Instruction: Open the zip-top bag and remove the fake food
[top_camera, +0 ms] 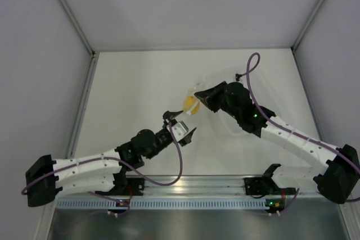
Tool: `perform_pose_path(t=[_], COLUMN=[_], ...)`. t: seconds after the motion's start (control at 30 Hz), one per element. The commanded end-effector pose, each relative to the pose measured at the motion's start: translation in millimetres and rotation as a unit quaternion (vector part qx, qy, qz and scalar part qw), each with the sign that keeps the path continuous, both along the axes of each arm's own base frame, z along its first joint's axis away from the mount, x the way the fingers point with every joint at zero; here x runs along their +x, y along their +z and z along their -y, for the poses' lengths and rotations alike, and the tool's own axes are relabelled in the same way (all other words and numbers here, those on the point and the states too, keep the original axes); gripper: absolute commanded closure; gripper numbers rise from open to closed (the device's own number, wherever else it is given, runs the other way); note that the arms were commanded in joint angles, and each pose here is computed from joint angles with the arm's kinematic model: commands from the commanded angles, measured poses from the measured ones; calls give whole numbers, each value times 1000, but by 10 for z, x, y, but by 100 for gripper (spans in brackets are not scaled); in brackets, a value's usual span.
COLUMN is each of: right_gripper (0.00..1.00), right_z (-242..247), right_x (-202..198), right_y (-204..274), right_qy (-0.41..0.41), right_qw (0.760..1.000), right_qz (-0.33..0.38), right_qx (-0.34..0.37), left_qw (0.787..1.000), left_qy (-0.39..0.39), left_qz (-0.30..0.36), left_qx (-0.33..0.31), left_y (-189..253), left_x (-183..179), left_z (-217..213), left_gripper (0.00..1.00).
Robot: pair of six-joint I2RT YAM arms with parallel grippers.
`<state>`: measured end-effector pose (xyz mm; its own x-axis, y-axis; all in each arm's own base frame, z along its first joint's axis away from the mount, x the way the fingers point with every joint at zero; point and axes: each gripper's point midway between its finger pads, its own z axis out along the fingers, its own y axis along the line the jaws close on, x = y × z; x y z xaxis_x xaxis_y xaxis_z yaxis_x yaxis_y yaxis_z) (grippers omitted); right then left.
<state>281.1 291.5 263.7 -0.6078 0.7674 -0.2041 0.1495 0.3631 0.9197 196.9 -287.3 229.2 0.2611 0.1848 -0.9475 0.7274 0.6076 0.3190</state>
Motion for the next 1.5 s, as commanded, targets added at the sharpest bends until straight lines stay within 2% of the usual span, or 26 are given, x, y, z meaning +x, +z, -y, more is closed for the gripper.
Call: perform_pose_path(t=[0.0,0.17,0.5,0.63,0.77,0.8,0.83,0.97,1.03,1.1,1.13,1.2,1.23,1.37,1.47], right_gripper=[100,100,100,100,100,100,100,100,99,87,63,51,42,39,40], right_z=[-95,-97,-183,-210,-240,-247,-253,-239,-240,-235,-258,-256,-250,-202,-135], right_x=[-61,-81,-85,-85,-76,-77,-75,-78,-65,-67,-75,-123,-137,-282,-348], right_y=[376,298,273,253,304,310,315,338,415,424,521,501,640,632,633], right_qy=[21,26,44,49,52,53,54,55,59,69,79,112,120,187,222], right_qw=[999,999,998,998,997,997,997,996,993,991,986,979,972,948,929], right_qz=[38,36,39,33,41,41,42,57,86,104,131,151,182,242,294], right_qx=[31,26,35,35,44,45,46,44,48,53,63,72,91,89,44], left_qw=[996,993,991,991,991,992,992,992,991,991,992,991,992,989,986], left_qy=[38,73,73,69,55,51,51,44,40,37,40,41,50,58,60], left_qz=[50,54,59,62,66,67,65,59,54,41,30,4,-10,-62,-109], left_qx=[-58,-74,-94,-96,-101,-98,-99,-102,-112,-125,-118,-126,-113,-123,-111], left_y=[514,585,635,658,704,684,687,667,669,665,618,647,582,661,606], left_x=[94,168,131,113,75,68,69,50,24,5,20,33,74,104,121], left_z=[-2,-73,-159,-168,-147,-127,-128,-110,-133,-143,-156,-146,-167,-202,-271], left_gripper=[19,39,58,72,76,82,100,100,100,100,100,100,100,100,100])
